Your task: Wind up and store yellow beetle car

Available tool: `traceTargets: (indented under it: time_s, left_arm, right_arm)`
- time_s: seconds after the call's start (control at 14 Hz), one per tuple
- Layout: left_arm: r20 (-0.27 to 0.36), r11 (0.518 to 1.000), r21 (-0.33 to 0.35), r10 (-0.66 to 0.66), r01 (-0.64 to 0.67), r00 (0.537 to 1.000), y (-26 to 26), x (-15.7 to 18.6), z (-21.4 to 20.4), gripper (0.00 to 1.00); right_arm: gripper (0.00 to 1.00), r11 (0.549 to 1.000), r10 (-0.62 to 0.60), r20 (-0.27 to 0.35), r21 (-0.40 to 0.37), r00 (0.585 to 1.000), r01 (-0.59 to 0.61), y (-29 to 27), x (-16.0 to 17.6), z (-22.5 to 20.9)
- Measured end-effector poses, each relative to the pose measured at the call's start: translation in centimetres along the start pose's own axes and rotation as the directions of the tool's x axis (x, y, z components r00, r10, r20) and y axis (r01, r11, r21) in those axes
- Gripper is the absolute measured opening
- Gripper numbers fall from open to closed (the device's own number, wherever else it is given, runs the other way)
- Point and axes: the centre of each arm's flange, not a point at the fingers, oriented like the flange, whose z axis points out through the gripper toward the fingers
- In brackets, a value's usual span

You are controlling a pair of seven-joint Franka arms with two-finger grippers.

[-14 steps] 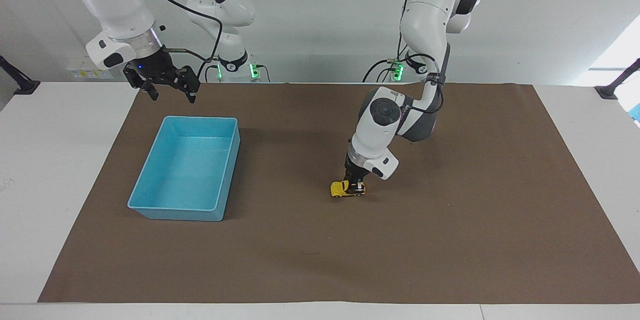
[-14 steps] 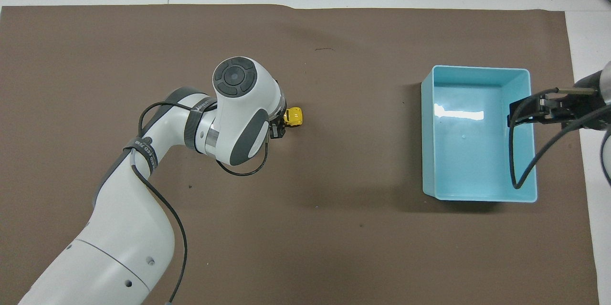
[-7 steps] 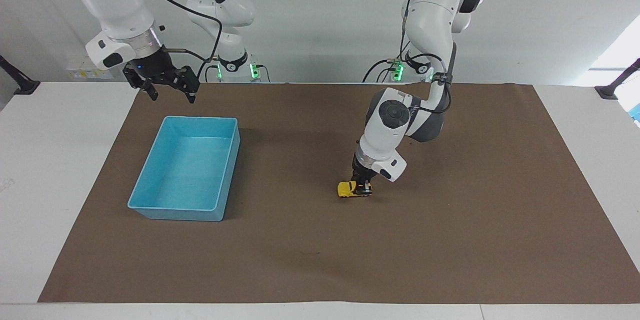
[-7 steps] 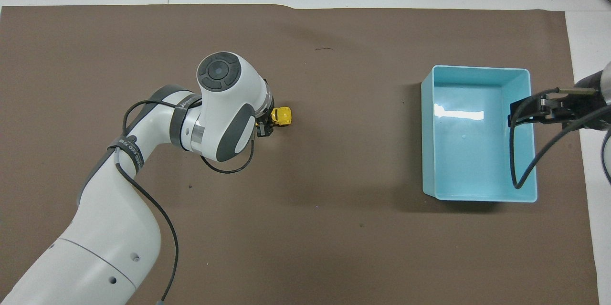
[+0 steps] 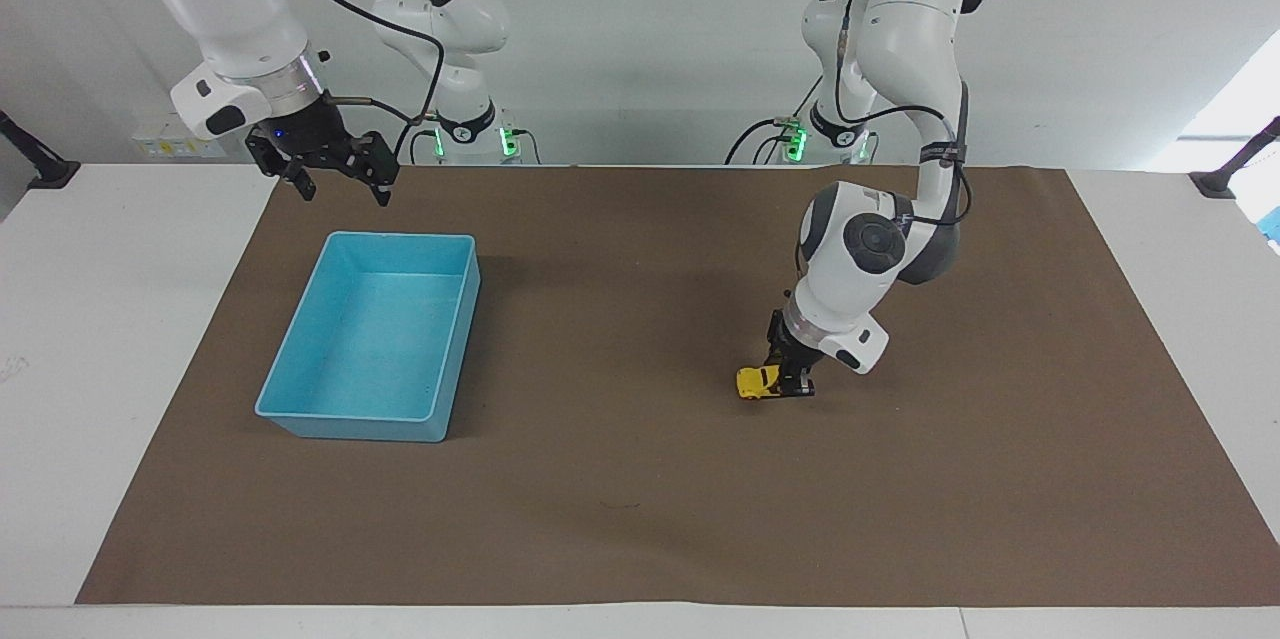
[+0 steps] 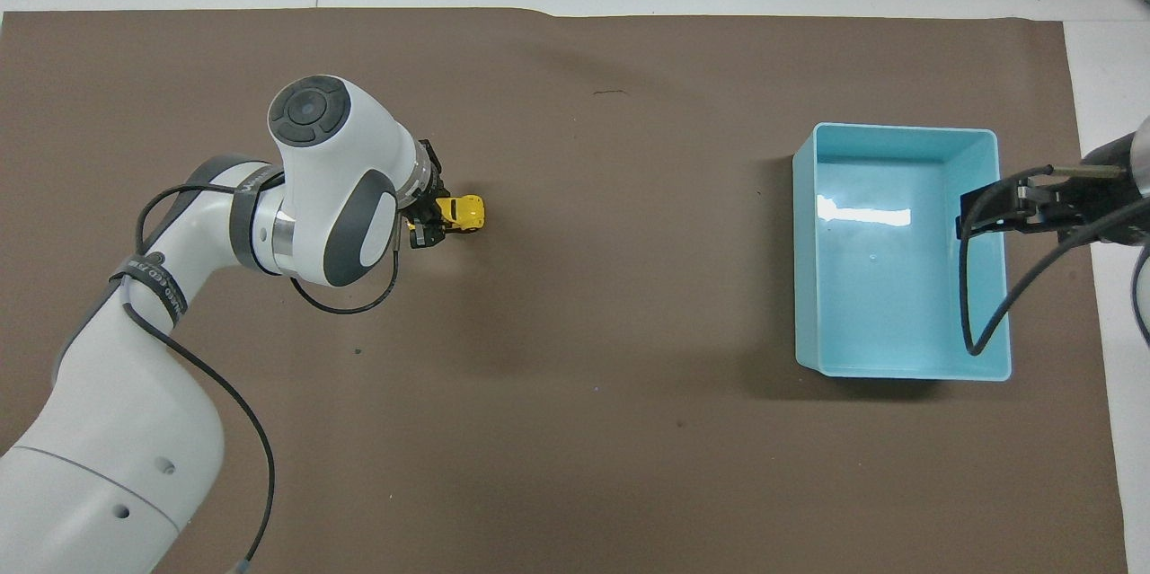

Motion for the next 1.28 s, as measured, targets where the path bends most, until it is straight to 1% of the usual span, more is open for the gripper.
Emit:
traceTargets:
  time_s: [0.28, 0.36, 0.43, 0.5, 0.57, 0.64, 0.78, 0.93, 1.28]
  left_arm:
    - [-0.001, 1.000, 0.000, 0.001, -0.001, 1.000, 0.0, 0.3, 0.0, 0.41]
    - [-0.002, 1.000, 0.002, 0.000, 0.000, 1.000, 0.1, 0.4, 0.1, 0.44]
    - [-0.004, 1.000, 0.002, -0.002, 0.002, 1.000, 0.1, 0.5, 0.0, 0.44]
    - [-0.011, 1.000, 0.004, -0.010, 0.010, 1.000, 0.4, 1.2, 0.2, 0.57]
    - [-0.015, 1.000, 0.007, -0.023, 0.023, 1.000, 0.7, 2.0, -0.1, 0.67]
    - [-0.017, 0.999, 0.012, -0.031, 0.031, 0.999, 1.0, 2.6, -0.9, 0.79]
    - [-0.019, 0.999, 0.017, -0.036, 0.037, 0.999, 1.0, 3.0, -3.1, 0.99]
    - [-0.019, 0.999, 0.017, -0.033, 0.034, 0.999, 0.7, 2.9, -4.5, 1.00]
    - [-0.018, 0.999, 0.013, -0.033, 0.034, 0.999, 0.8, 2.9, -4.7, 1.00]
  right_arm:
    - [1.00, 1.000, 0.000, 0.000, 0.000, 1.000, 0.000, 0.0, 0.0, 0.0]
    - [1.00, 1.000, 0.000, 0.000, 0.000, 1.000, 0.000, 0.0, 0.0, 0.0]
    - [1.00, 1.000, 0.000, 0.000, 0.000, 1.000, 0.000, 0.0, 0.0, 0.0]
    - [1.00, 1.000, 0.000, 0.000, 0.000, 1.000, 0.000, 0.0, 0.0, 0.0]
    - [1.00, 1.000, 0.000, 0.000, 0.000, 1.000, 0.000, 0.0, 0.0, 0.0]
    - [1.00, 1.000, 0.000, 0.000, 0.000, 1.000, 0.000, 0.0, 0.0, 0.0]
    - [1.00, 1.000, 0.000, 0.000, 0.000, 1.000, 0.000, 0.0, 0.0, 0.0]
    - [1.00, 1.000, 0.000, 0.000, 0.000, 1.000, 0.000, 0.0, 0.0, 0.0]
    - [1.00, 1.000, 0.000, 0.001, 0.000, 1.000, 0.000, 0.0, 0.0, 0.0]
